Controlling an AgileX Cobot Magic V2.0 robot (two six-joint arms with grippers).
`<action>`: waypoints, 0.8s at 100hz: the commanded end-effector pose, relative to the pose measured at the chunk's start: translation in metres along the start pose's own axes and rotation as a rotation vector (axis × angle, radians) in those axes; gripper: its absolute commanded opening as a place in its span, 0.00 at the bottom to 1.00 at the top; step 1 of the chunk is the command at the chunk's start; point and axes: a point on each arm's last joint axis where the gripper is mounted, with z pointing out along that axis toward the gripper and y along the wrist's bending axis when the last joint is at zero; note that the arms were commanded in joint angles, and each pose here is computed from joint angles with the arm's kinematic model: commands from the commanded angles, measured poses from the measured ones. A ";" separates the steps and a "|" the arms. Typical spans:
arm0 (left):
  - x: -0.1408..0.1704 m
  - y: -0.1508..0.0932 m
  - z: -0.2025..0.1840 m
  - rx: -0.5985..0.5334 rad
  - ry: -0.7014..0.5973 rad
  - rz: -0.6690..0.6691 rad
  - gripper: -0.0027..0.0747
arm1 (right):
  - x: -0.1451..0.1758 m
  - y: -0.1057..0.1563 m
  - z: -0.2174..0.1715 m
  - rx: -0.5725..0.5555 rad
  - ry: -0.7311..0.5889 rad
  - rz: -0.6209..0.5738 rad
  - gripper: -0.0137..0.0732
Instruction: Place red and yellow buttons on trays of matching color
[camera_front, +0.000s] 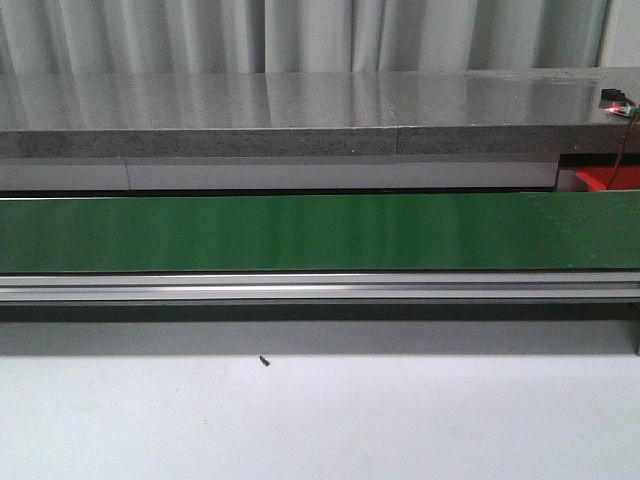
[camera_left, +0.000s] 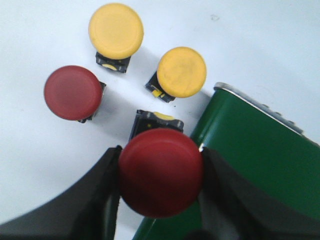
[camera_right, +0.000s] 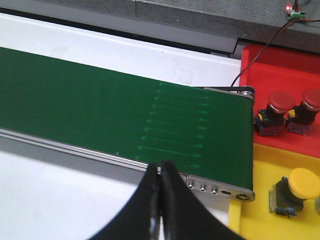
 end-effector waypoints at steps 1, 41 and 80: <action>-0.002 -0.017 -0.052 0.037 -0.115 0.059 0.03 | -0.013 -0.002 -0.005 0.020 -0.086 0.000 0.08; 0.017 -0.044 -0.059 0.070 -0.050 0.161 0.03 | -0.013 -0.002 -0.005 0.021 -0.088 0.000 0.08; 0.030 -0.052 -0.033 0.075 -0.001 0.181 0.03 | -0.013 -0.002 -0.005 0.021 -0.087 0.000 0.08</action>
